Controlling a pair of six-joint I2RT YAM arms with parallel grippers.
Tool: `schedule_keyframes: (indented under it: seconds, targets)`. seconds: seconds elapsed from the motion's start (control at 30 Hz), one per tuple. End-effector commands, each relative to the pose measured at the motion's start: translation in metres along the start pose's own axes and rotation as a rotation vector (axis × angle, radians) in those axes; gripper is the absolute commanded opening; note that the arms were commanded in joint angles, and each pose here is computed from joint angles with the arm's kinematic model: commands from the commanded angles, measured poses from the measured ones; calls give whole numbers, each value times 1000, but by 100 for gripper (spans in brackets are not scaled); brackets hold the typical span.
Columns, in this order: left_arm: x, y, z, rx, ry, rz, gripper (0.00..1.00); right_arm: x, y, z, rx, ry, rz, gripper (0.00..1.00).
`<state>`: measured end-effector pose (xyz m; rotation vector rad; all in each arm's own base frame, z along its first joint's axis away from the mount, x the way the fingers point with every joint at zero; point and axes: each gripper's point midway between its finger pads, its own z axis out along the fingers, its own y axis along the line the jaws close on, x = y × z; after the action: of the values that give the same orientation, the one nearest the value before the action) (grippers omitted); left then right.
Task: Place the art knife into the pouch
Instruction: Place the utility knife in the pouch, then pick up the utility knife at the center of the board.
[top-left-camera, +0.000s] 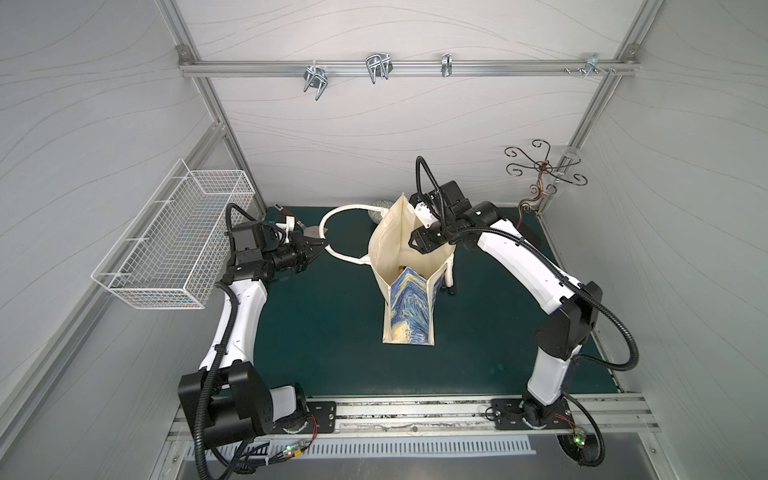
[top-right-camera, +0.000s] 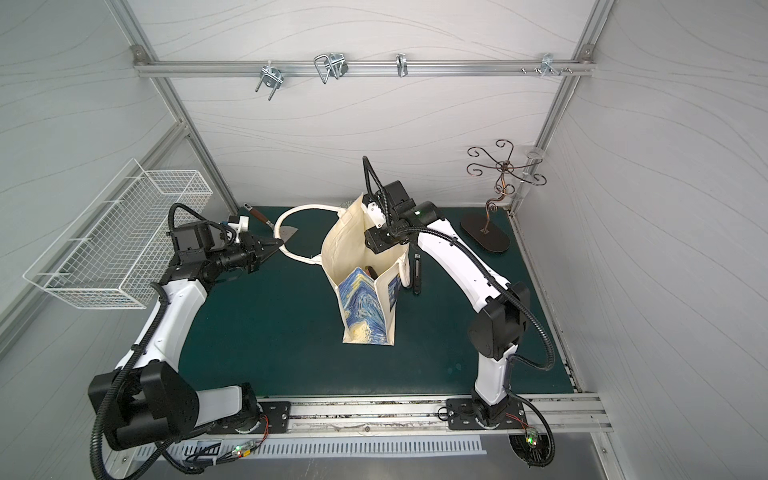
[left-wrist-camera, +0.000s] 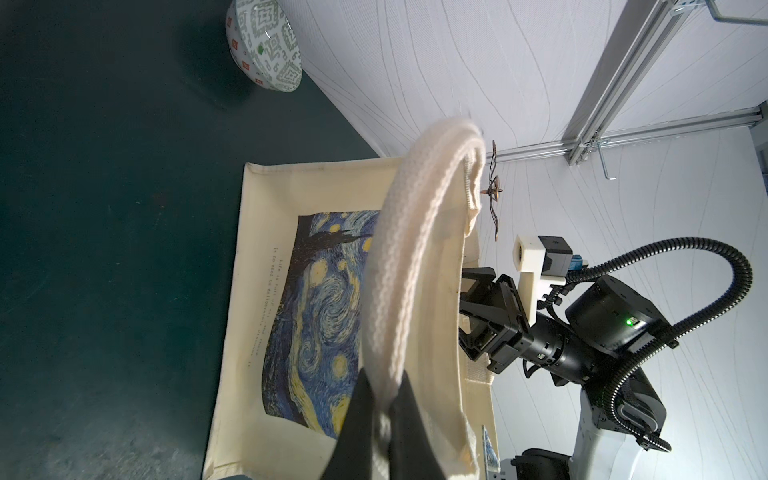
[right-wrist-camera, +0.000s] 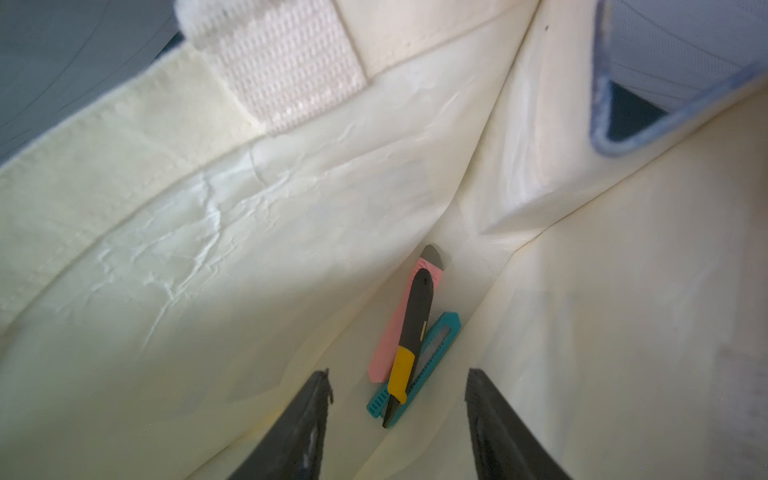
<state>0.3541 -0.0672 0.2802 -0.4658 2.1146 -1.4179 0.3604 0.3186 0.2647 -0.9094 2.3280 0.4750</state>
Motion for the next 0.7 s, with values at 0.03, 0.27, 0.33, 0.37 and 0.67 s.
schedule_keyframes:
  seconds: [0.03, 0.27, 0.33, 0.37, 0.67]
  targets:
    - [-1, -14, -3, 27, -2, 63, 0, -22, 7, -44, 26, -118, -33, 54]
    - [-1, -11, -2, 23, 0, 59, 0, -51, -9, -147, 190, -456, 7, 59]
    - [-1, -11, -2, 23, 0, 62, 0, -49, -23, -167, 238, -492, 51, 62]
    - [-2, -11, -2, 23, -2, 62, 0, -45, -33, -172, 267, -491, 80, 62]
    - [-2, -14, -3, 28, -4, 65, 0, 28, -135, -134, 379, -294, 416, 64]
